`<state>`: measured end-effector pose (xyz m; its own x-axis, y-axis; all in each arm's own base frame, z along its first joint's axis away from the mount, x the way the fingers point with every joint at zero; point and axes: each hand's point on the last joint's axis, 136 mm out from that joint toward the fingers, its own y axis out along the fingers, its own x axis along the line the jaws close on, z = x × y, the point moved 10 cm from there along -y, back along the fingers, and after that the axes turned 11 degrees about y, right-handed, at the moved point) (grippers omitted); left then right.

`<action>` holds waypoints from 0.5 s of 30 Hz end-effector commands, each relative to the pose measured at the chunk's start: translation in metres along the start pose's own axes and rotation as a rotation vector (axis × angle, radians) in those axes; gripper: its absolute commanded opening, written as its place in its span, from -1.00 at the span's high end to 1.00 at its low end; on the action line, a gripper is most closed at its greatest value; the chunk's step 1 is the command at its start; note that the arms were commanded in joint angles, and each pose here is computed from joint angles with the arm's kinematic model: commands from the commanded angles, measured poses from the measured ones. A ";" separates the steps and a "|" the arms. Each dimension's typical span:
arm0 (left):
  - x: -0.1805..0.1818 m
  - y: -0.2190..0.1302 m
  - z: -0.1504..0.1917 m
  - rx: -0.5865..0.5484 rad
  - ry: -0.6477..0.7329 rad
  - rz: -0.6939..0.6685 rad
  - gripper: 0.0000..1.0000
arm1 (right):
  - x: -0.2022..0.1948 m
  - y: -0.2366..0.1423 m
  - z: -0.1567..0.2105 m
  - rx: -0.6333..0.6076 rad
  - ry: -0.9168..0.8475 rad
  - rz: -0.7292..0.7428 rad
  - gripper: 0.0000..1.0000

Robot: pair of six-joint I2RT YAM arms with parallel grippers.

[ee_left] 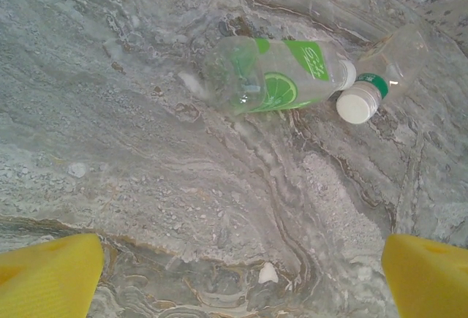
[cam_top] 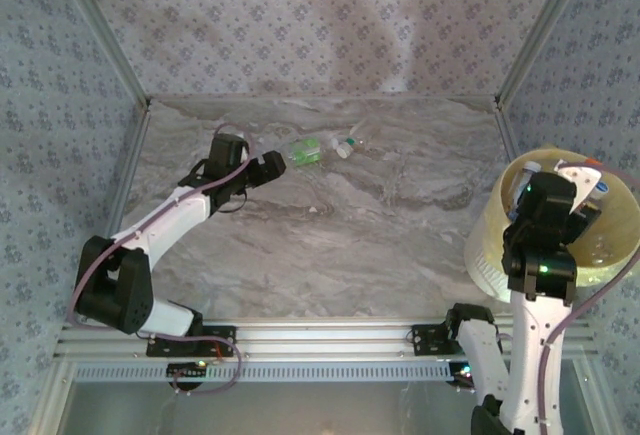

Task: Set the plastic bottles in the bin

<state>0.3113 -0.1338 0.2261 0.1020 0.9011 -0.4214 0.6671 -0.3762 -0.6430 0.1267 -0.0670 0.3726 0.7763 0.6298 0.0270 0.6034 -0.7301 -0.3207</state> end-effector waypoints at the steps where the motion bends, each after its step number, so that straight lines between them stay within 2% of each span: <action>1: -0.011 -0.002 -0.018 -0.019 0.036 0.041 -0.95 | -0.006 -0.003 -0.003 -0.039 0.063 0.037 -0.76; 3: -0.013 -0.001 -0.021 -0.017 0.049 0.053 -0.96 | -0.009 -0.006 -0.006 -0.046 0.070 0.046 -1.00; 15: -0.019 0.004 -0.028 -0.019 0.096 0.091 -0.96 | -0.011 -0.022 -0.021 -0.093 0.138 -0.049 -1.00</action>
<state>0.3262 -0.1441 0.2390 0.1813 0.8855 -0.4279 0.6587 -0.4324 -0.6157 0.1117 -0.0654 0.3886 0.7808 0.6158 0.1054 0.6193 -0.7408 -0.2600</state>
